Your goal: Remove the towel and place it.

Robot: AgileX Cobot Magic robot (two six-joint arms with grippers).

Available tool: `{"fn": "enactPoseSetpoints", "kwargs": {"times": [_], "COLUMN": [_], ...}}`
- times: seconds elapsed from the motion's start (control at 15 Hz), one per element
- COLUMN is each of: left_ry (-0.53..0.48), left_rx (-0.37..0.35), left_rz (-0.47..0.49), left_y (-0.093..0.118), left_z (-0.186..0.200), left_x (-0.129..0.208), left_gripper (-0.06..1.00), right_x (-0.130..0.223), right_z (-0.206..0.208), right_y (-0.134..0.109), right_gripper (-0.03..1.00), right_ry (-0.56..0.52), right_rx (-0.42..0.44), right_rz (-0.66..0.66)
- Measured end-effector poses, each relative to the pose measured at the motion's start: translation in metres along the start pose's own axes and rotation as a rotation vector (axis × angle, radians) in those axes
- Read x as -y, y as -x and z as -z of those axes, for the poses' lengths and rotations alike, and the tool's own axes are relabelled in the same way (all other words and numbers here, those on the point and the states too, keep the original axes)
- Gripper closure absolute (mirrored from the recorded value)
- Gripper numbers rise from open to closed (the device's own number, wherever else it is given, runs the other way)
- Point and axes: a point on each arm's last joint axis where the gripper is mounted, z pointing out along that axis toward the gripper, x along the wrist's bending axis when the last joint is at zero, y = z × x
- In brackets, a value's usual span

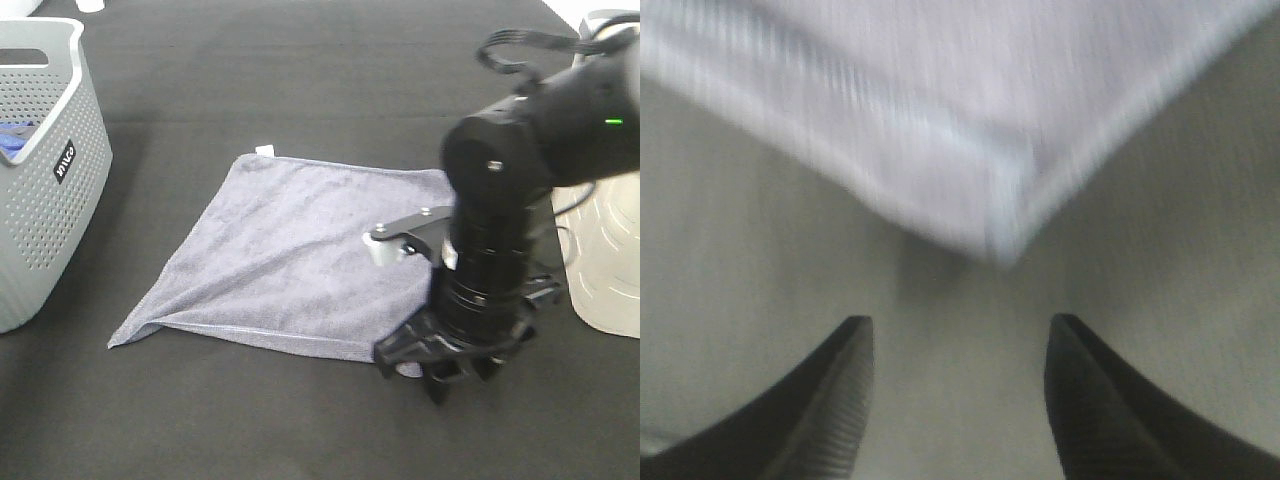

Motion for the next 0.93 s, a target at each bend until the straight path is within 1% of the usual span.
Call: {"fn": "enactPoseSetpoints", "kwargs": {"times": [0.07, 0.13, 0.2, 0.27, 0.4, 0.53, 0.6, 0.73, 0.93], "left_ry": [0.000, 0.000, 0.000, 0.000, 0.000, 0.001, 0.001, 0.001, 0.001], "left_rx": [0.000, 0.000, 0.008, 0.014, 0.024, 0.030, 0.030, 0.030, 0.030], "left_rz": [0.000, 0.000, 0.003, 0.005, 0.009, 0.011, 0.011, 0.011, 0.009], "left_y": [0.000, 0.000, 0.001, 0.001, 0.002, 0.003, 0.003, 0.003, 0.003], "left_z": [0.000, 0.000, 0.000, 0.000, 0.000, 0.000, 0.000, 0.000, 0.000], "left_x": [0.000, 0.000, 0.000, 0.000, 0.000, 0.000, 0.000, 0.000, 0.000], "left_gripper": [0.40, 0.40, 0.40, 0.40, 0.40, 0.40, 0.40, 0.40, 0.40], "right_x": [0.006, 0.005, 0.000, -0.008, -0.032, -0.053, -0.058, -0.060, -0.059], "right_z": [0.003, 0.006, 0.007, 0.009, 0.010, 0.008, 0.003, -0.018, -0.026], "right_y": [0.001, 0.001, -0.001, -0.004, -0.009, -0.012, -0.012, -0.012, -0.012], "right_gripper": [0.49, 0.49, 0.49, 0.49, 0.49, 0.49, 0.49, 0.49, 0.49], "right_ry": [0.016, 0.052, 0.082, 0.110, 0.185, 0.250, 0.248, 0.187, 0.146], "right_rx": [-0.004, -0.013, -0.027, -0.035, -0.045, -0.035, -0.025, -0.005, 0.001], "right_rz": [0.044, 0.110, 0.154, 0.170, 0.131, 0.073, 0.065, 0.062, 0.056]}}
